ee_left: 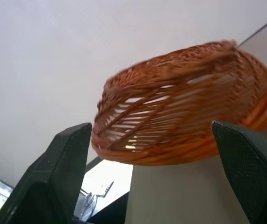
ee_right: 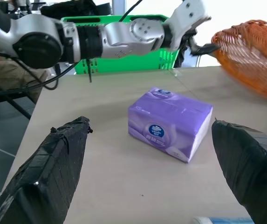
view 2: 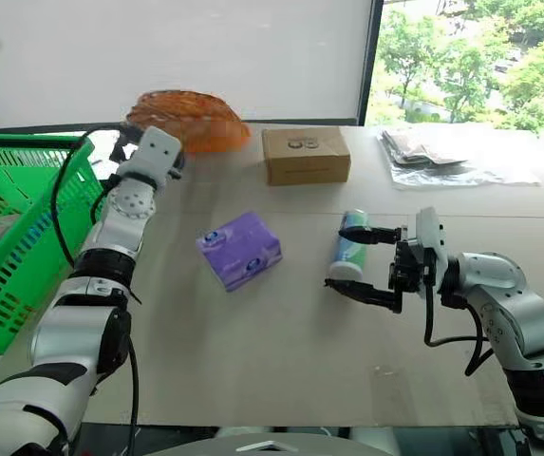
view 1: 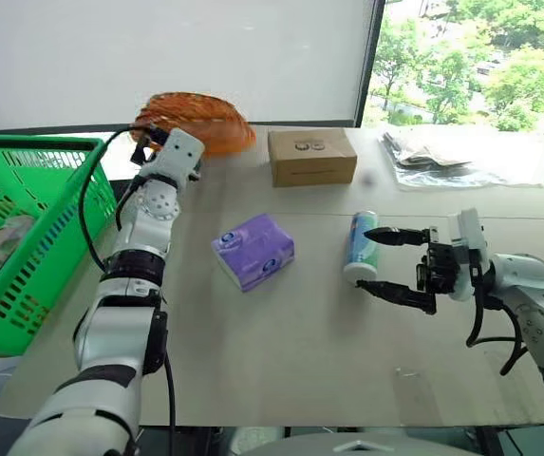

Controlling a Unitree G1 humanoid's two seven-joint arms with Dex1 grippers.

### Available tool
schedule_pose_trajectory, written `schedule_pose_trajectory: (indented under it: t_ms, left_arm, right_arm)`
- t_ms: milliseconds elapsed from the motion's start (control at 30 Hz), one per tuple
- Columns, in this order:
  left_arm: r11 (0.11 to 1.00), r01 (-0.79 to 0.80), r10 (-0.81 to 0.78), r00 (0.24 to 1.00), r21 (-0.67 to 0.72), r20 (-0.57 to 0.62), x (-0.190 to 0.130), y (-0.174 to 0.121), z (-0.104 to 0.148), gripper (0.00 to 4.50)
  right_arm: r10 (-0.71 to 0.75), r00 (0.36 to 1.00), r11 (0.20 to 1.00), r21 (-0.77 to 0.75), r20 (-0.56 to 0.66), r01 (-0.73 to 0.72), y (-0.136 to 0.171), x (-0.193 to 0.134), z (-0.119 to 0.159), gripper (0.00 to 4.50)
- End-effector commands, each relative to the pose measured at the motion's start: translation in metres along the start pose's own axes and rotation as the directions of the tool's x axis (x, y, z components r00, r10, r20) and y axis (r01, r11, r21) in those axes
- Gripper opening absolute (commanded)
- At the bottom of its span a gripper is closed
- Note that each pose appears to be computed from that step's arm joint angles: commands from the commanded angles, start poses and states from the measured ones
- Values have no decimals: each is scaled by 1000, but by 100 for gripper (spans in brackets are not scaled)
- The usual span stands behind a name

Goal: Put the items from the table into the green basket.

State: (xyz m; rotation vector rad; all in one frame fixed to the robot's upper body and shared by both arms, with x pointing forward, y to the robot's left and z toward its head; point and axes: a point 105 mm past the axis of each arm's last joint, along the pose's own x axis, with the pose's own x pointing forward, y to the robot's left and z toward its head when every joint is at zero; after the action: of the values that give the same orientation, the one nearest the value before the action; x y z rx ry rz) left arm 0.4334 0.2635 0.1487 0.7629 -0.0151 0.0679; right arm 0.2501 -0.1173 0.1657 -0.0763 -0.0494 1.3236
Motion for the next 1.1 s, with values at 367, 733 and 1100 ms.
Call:
schedule_pose_trajectory:
  t_ms: [367,733,1100]
  left_arm:
    - [832,485,-463,875,-269,145,-123,-51,12,441]
    - [715,236,-329,944,-658,-19,-121,-12,8,441]
    - [457,323,-689,718,-829,-100,-176,-92,20,441]
  right_arm:
    - [-68,998,997,-46,2,68,-5,-23,-2,450]
    - [-87,996,995,-42,-32,86,-9,-38,-15,450]
    - [-78,994,996,-44,-76,75,-4,-52,-24,450]
